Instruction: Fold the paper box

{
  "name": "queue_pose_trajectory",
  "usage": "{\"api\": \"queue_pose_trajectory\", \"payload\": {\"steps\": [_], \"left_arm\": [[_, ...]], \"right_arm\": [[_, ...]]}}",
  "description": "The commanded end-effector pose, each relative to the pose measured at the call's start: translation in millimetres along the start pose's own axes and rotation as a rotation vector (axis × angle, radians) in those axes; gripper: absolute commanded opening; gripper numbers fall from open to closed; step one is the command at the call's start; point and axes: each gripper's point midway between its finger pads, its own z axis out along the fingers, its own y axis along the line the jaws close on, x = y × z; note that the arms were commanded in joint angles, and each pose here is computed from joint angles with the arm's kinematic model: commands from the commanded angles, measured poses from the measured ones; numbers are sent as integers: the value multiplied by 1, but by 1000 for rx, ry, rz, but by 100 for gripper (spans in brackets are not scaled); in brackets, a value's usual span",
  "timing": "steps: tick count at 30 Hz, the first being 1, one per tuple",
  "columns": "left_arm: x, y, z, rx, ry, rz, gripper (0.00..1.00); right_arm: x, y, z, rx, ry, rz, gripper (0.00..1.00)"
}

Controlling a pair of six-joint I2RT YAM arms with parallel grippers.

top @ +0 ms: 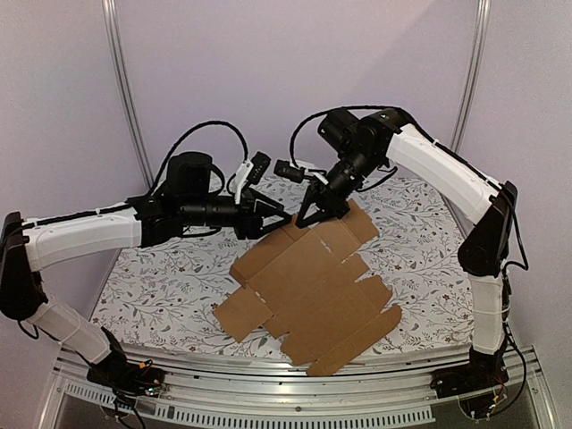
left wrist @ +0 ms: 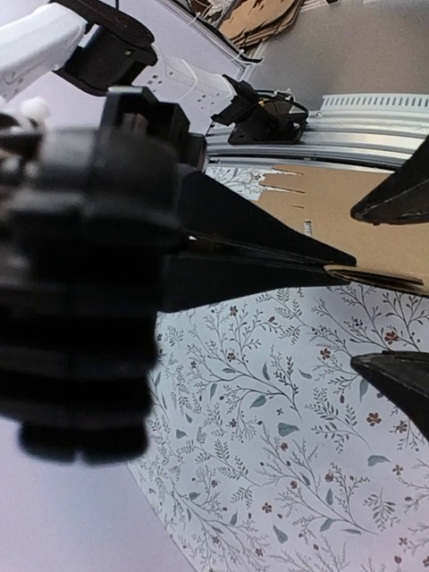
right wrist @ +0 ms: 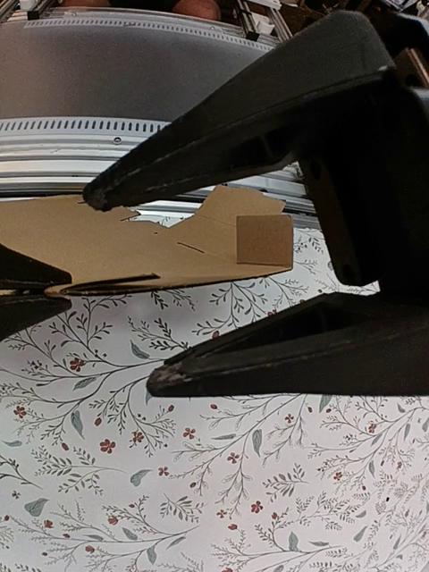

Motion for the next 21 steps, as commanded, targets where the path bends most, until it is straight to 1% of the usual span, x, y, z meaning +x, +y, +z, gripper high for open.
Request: {"api": "queue_pose_trajectory", "payload": {"steps": [1, 10, 13, 16, 17, 18, 21], "left_arm": [[18, 0, 9, 39, 71, -36, 46], [26, -1, 17, 73, 98, -51, 19], [29, 3, 20, 64, 109, -55, 15], [30, 6, 21, 52, 111, -58, 18], [29, 6, 21, 55, 109, -57, 18], [30, 6, 21, 61, 109, -58, 16], [29, 4, 21, 81, 105, -58, 3]], "right_arm": [[-5, 15, -18, -6, -18, -5, 0], [-9, 22, -23, -25, -41, -11, 0], [-9, 23, -23, -31, -43, -11, 0], [-10, 25, -24, -36, -47, -13, 0], [-10, 25, -24, -37, -47, -14, 0], [-10, 26, -24, -39, -47, -15, 0], [-10, 27, -25, -45, -50, -19, 0]]}}
